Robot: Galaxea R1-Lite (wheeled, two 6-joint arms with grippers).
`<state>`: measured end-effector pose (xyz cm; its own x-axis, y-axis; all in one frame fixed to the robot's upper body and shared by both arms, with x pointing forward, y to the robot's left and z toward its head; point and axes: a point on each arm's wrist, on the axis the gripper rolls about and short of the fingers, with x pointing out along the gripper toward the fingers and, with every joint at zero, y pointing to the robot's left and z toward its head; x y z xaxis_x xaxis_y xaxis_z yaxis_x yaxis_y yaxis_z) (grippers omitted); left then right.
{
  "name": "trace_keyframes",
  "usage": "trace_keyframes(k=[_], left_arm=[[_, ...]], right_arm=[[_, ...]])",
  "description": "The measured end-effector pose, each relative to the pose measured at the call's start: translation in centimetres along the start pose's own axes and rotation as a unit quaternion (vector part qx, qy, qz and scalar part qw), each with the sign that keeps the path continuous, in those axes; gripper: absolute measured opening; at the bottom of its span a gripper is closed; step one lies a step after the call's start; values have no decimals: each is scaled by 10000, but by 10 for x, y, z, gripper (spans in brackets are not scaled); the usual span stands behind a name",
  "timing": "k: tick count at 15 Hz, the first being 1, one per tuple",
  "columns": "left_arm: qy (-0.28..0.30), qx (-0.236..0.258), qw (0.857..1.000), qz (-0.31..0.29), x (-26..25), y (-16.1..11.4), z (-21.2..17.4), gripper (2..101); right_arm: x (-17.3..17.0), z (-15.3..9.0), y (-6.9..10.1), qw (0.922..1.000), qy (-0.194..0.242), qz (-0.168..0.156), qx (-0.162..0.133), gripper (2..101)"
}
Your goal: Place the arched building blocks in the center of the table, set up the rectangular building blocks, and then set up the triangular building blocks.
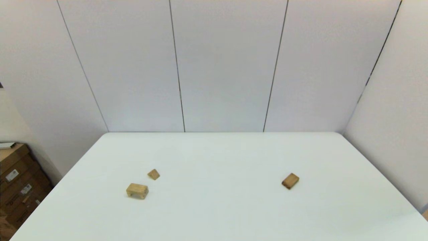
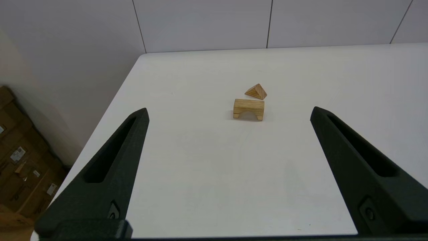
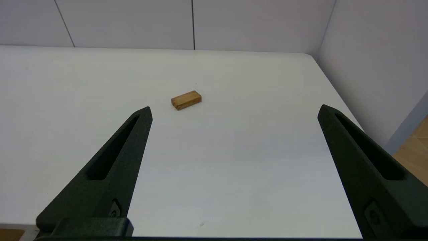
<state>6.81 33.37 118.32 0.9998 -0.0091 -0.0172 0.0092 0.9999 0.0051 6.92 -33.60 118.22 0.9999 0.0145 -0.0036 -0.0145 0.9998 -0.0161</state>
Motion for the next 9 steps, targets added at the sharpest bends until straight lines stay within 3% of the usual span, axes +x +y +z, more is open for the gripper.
trace_keyframes(k=[9], left_arm=[[54,98,9998,-133,-8,-1,14,978]], right_arm=[[0,0,0,10000,0,2,-1,980]])
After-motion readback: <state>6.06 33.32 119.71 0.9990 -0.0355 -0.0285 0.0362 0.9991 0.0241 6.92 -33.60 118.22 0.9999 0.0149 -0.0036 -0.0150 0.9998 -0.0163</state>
